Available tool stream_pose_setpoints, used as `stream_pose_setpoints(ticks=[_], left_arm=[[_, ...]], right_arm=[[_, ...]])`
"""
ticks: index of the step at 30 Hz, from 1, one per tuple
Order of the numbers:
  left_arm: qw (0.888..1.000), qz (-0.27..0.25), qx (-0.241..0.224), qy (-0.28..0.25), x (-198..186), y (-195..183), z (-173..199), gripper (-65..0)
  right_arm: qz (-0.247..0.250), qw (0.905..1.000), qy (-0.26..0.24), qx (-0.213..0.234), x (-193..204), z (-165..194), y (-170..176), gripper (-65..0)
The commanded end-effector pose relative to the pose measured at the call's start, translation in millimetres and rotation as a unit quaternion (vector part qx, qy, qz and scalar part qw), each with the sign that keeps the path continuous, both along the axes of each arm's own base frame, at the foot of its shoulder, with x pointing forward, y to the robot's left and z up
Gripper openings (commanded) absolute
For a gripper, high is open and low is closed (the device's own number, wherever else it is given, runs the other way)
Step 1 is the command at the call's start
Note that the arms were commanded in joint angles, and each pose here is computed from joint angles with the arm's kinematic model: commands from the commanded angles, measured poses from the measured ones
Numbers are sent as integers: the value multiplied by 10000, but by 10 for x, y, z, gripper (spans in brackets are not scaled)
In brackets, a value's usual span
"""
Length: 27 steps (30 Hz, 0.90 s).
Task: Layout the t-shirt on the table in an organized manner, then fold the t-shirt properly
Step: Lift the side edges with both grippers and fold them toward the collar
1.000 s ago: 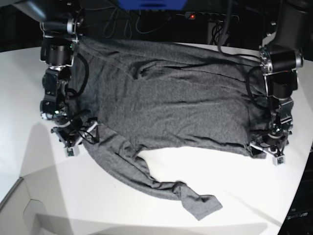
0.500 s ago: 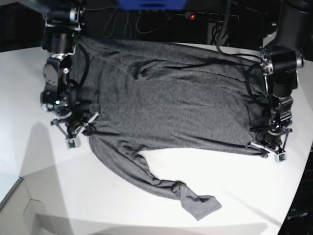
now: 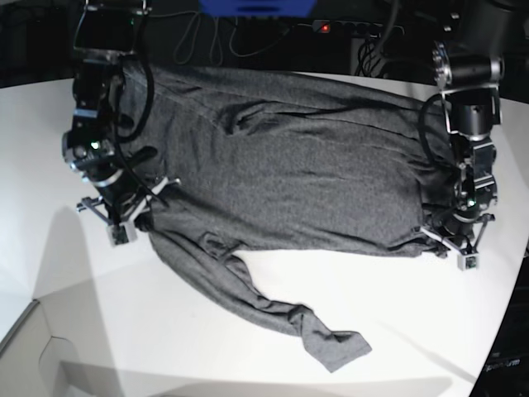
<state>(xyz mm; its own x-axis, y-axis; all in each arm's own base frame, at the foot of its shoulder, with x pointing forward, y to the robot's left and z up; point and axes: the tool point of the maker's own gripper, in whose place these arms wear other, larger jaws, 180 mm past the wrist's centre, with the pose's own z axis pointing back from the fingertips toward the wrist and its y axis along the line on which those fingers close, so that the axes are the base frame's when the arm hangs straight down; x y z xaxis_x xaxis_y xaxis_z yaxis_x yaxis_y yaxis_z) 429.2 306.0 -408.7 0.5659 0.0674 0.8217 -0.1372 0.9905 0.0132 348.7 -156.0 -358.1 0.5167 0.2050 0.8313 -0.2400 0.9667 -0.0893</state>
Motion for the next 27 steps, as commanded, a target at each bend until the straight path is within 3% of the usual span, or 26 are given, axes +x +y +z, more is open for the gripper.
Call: stream_pose_setpoints(ticks=[1,6,11,15,18,20,27], left_arm=[[9988,30,81,-489,191,81,354,-650],[9965,506,2,-672,14,379,564,-650],[9956,465,177,-794,-90,398,753,-650],[9956,344,278,-831,-223,331,835,-650],[9958,273,44,-877,-376,254,872,-650],[9948,399,-146,-921,-535,310,878,-650],[9944,659,-283,-774,-945,456,717,-650]], right_arm=[[36,9993,-367,30,72,214,8,-650],[149,9983,-556,-116,-143,375,39,-650],[877,9947,-477,-245,-445,381,251,-650],[916,9949,-336,-244,-642,310,268,-650],[1054,9938,-264,-247,-797,279,308,-650],[1205,9921,-295,-192,-916,276,349,-650],[990,9945,-318,-141,-1184,243,167,-650]])
